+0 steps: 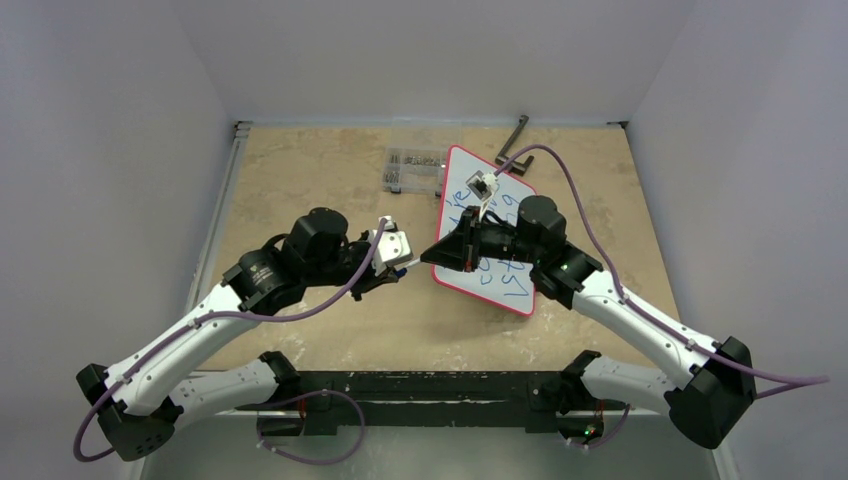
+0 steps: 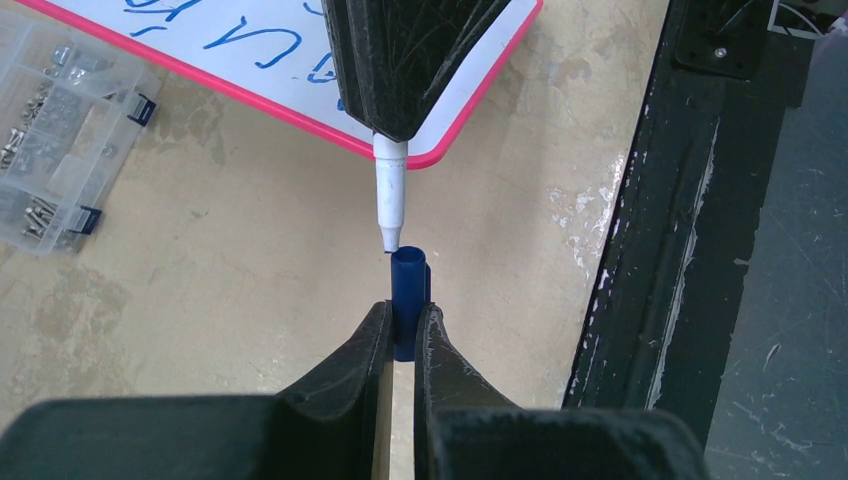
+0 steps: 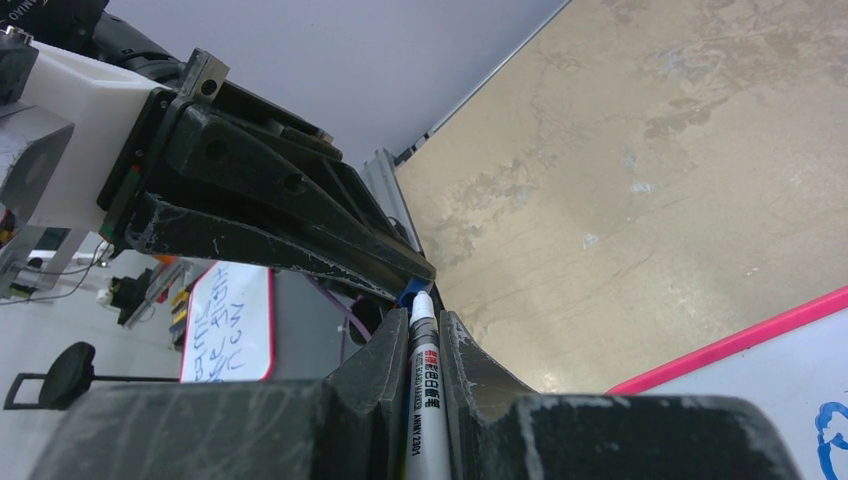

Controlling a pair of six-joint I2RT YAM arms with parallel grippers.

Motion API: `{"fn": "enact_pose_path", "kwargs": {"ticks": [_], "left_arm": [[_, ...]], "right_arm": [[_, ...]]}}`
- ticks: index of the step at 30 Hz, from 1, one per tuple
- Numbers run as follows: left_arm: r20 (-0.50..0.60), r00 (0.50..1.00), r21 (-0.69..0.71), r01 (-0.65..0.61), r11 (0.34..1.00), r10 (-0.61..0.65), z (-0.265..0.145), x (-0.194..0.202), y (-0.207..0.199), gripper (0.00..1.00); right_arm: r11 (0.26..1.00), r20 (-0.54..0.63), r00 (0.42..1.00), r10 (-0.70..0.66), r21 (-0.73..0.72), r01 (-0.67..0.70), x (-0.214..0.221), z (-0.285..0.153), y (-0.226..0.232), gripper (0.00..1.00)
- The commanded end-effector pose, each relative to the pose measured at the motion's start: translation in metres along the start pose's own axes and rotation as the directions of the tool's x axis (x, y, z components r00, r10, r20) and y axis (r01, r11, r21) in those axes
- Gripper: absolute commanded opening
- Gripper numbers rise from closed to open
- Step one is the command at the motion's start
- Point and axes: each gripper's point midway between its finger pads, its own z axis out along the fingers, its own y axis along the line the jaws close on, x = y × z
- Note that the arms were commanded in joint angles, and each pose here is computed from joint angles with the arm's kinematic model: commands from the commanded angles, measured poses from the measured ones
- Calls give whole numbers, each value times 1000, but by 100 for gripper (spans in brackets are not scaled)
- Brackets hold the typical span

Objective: Write a sentence on the whiteboard
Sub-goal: Close the whiteboard marker.

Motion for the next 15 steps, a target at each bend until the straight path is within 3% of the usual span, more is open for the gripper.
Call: {"fn": "enact_pose_path", "kwargs": {"ticks": [1,15], "left_arm": [[43,999,-7,3,1000,-2,1,-12,2,0],[3,1000,-23,23,999,-23,5,-5,6,0]], "right_arm": [[999,11,1000,-20,-32,20,-1,1,7,0],[999,27,999,-40,-1,40,-6,-3,8,0]]}}
